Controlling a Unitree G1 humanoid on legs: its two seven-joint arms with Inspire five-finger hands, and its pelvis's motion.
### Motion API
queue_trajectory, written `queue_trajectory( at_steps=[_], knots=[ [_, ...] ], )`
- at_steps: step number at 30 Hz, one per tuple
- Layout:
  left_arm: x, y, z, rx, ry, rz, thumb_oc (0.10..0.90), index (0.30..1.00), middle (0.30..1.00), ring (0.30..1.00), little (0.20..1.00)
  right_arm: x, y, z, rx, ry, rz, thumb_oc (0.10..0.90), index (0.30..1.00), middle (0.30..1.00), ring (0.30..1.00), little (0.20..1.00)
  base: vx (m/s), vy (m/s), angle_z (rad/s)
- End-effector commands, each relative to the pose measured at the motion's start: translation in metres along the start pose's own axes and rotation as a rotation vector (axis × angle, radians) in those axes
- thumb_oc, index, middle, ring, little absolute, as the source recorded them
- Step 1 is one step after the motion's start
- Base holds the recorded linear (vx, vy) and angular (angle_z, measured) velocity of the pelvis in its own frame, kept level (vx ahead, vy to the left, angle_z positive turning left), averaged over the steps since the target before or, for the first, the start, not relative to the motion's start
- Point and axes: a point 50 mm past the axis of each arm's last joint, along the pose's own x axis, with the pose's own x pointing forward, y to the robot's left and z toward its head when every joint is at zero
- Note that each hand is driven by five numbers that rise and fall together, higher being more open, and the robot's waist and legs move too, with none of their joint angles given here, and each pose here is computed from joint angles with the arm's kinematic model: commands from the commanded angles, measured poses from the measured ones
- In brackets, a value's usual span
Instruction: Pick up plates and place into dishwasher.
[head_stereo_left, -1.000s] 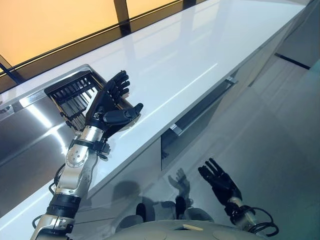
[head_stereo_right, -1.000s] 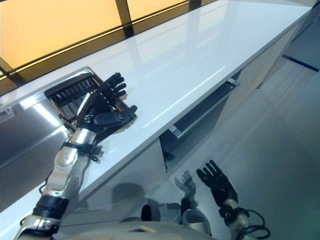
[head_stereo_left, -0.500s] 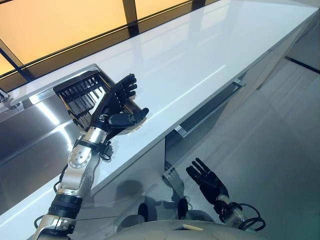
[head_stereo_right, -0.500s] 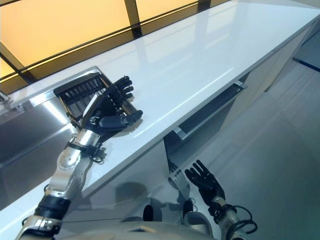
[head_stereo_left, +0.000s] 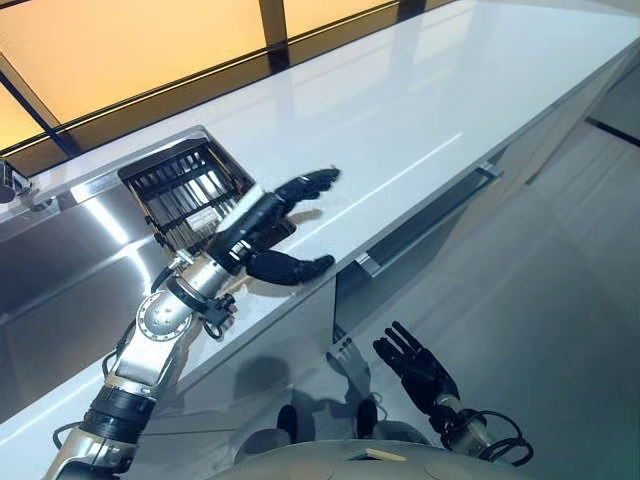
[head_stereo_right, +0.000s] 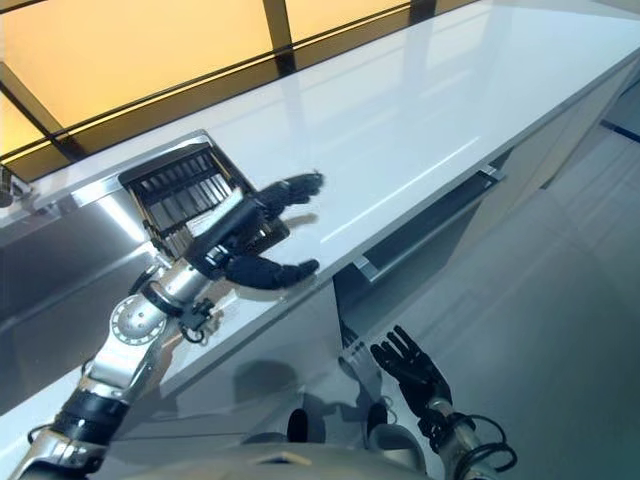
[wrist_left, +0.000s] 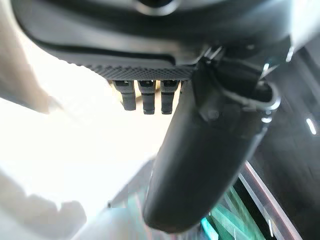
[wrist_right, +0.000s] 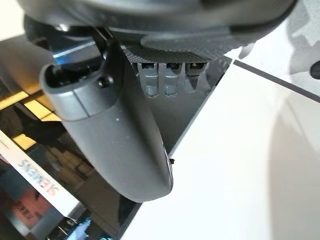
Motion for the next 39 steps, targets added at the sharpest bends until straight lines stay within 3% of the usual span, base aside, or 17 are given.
queue_trajectory(
  at_steps=[1,11,19,25,33,39],
  knots=[
    [0.029,0.012,0.053,0.100,-0.339,-0.048,0.800,0.900,0.900,0.900,0.900,0.013,0.012,0.021,-0.048,-0.090,0.072,0.800,0.900,0.900,0.900,0.900,-0.01,-0.053,0.13],
    [0.054,0.001,0.065,0.062,-0.391,-0.094,0.800,0.900,0.900,0.900,0.900,0.021,0.023,0.016,-0.098,-0.030,0.114,0.800,0.900,0.900,0.900,0.900,-0.01,-0.110,0.03],
    [0.041,0.007,0.049,-0.004,-0.301,-0.023,0.800,0.900,0.900,0.900,0.900,0.020,0.017,0.018,-0.128,0.009,0.101,0.800,0.900,0.900,0.900,0.900,-0.05,-0.168,0.18],
    [0.042,0.006,0.040,-0.117,-0.345,-0.049,0.800,0.900,0.900,0.900,0.900,0.018,-0.007,0.045,-0.050,-0.105,-0.016,0.800,0.900,0.900,0.900,0.900,-0.22,-0.034,1.16],
    [0.035,0.007,0.038,-0.098,-0.368,-0.077,0.800,0.900,0.900,0.900,0.900,0.008,-0.024,0.048,0.034,-0.187,-0.100,0.800,0.900,0.900,0.900,0.900,-0.19,0.085,1.17],
    [0.035,0.003,0.041,-0.090,-0.371,-0.152,0.800,0.900,0.900,0.900,0.900,0.012,-0.021,0.049,0.055,-0.193,-0.124,0.800,0.900,0.900,0.900,0.900,-0.15,0.098,0.29]
  ],
)
